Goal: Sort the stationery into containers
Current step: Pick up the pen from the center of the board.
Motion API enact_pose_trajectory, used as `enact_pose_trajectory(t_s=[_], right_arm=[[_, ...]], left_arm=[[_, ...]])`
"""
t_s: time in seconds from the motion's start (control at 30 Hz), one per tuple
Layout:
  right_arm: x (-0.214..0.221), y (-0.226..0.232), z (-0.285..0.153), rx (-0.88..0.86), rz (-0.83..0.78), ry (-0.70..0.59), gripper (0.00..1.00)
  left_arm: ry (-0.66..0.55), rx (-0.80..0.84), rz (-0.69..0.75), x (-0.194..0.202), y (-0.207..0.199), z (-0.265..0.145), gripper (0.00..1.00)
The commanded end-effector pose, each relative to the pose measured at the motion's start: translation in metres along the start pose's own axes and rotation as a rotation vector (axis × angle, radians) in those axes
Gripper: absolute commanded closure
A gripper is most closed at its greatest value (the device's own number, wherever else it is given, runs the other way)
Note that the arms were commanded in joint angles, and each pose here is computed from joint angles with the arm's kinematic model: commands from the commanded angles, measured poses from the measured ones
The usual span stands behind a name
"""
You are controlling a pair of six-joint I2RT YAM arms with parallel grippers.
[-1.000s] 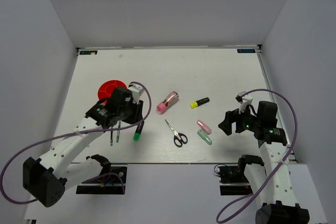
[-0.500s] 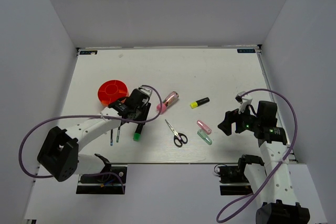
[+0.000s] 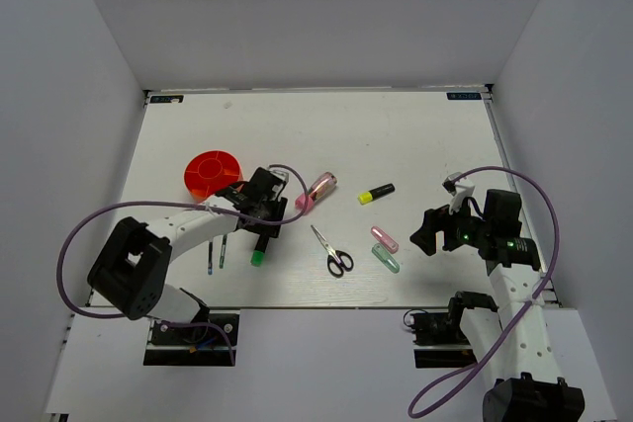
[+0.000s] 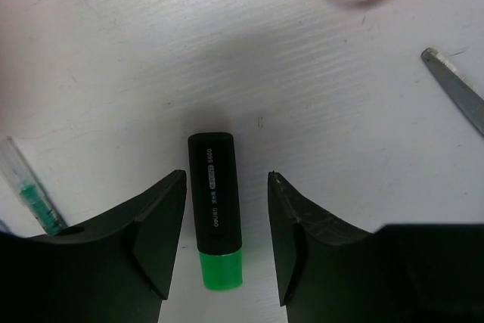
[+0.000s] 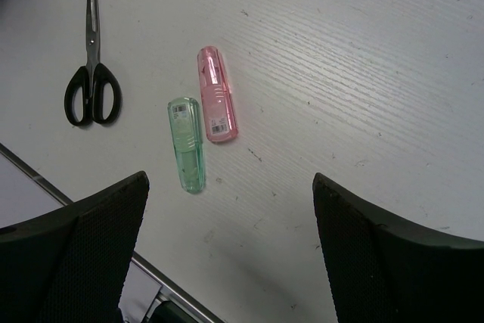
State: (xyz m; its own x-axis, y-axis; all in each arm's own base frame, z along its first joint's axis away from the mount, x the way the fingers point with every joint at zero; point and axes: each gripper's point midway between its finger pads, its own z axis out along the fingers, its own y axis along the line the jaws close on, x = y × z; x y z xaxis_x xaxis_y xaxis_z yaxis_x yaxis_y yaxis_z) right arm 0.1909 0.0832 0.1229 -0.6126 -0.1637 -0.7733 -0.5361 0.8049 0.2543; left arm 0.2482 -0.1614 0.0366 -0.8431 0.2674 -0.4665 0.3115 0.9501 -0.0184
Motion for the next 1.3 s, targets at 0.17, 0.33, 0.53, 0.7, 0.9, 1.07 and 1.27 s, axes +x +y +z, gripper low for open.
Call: enact_pose_trajectory(t_s=[0.17, 0.33, 0.53, 0.7, 0.9, 1.07, 1.27], right_arm=[[-0.016, 0.004, -0.007, -0.008, -0.032, -0.033, 0.10], [-0.017, 0.005, -0.007, -0.010, -0.036, -0.034, 0.10], [-0.016, 0.006, -0.008, -0.012, -0.035, -0.032, 0.10], [-0.017, 0.007, -0.009, -0.014, -0.038, -0.037, 0.10], [-0.018, 0.007, -0.009, -0.012, -0.038, -0.041, 0.10], [-0.018, 0.008, -0.009, -0.014, -0.046, -0.046, 0.10], [-0.018, 0.008, -0.010, -0.015, -0.045, -0.047, 0.10]], left_arm=[[0.061, 0.010, -0.006, 0.011, -0.001, 0.005, 0.42], [0.091, -0.008, 0.002, 0.015, 0.002, 0.008, 0.42], [0.122, -0.020, -0.002, 0.018, 0.005, 0.011, 0.43], [0.146, -0.031, 0.001, 0.021, 0.008, 0.013, 0.46], [0.161, -0.070, 0.006, 0.027, 0.015, 0.013, 0.47], [0.172, -0.104, 0.025, 0.034, 0.020, 0.015, 0.49], [0.191, -0.143, 0.051, 0.043, 0.023, 0.019, 0.55]])
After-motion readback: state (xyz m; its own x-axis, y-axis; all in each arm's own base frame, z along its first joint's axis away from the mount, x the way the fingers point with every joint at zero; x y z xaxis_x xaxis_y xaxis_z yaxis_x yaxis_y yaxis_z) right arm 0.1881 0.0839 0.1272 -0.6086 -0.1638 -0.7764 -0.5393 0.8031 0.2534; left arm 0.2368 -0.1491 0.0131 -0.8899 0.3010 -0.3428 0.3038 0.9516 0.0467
